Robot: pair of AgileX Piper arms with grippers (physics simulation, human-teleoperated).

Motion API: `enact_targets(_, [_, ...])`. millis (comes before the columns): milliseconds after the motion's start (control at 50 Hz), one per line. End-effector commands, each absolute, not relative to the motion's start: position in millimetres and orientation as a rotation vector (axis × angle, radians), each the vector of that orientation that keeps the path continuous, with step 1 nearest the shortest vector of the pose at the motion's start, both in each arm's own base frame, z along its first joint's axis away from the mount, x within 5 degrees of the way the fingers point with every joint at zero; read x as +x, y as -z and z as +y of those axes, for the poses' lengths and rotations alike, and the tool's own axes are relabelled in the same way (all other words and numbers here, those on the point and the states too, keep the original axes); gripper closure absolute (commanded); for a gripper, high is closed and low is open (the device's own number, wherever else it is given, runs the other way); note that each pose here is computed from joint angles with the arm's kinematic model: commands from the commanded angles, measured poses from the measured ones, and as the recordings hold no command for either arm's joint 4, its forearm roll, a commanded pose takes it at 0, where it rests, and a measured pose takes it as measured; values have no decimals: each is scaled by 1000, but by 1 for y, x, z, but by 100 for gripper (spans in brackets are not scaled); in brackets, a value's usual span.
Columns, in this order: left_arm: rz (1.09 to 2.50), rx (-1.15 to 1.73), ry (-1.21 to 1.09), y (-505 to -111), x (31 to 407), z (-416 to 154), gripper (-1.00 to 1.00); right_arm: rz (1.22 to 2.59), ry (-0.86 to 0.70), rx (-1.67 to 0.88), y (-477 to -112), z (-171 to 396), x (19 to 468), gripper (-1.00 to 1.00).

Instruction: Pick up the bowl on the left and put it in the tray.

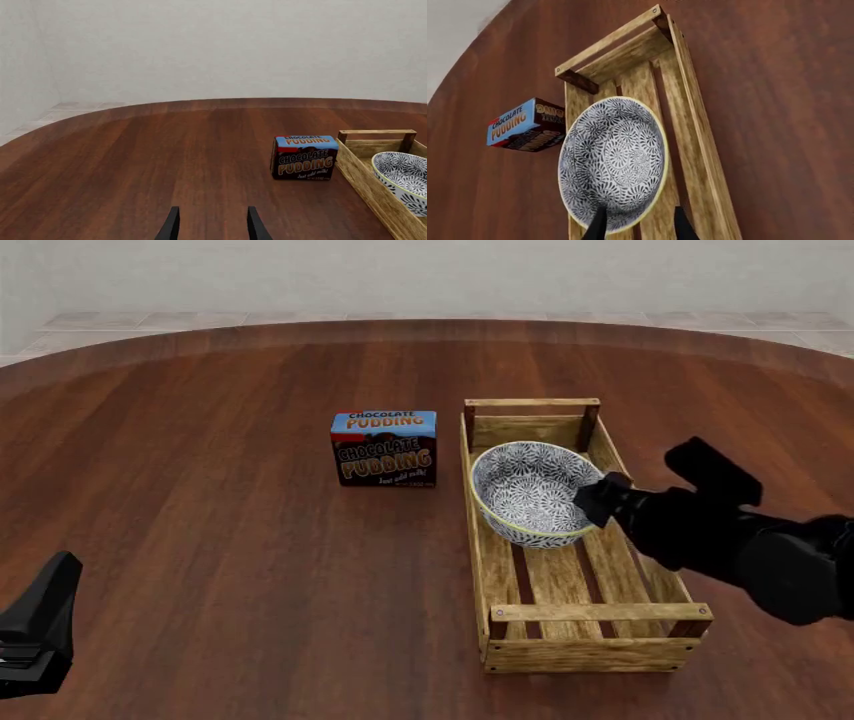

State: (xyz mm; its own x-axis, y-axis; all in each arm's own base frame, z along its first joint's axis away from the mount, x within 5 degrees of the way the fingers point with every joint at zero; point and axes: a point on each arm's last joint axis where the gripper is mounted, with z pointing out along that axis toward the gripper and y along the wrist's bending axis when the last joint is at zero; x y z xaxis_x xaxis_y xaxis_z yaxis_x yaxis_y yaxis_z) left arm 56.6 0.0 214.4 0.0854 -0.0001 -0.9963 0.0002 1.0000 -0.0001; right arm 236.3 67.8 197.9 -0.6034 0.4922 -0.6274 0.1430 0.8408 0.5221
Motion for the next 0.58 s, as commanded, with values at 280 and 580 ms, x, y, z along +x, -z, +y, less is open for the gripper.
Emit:
enact_targets(280, [1485, 0, 0, -214, 57, 0, -100, 2160, -580, 398, -219, 69, 207, -100])
enact_targets(580, [1485, 0, 0, -214, 57, 0, -100, 2140, -604, 352, -230, 70, 191, -100])
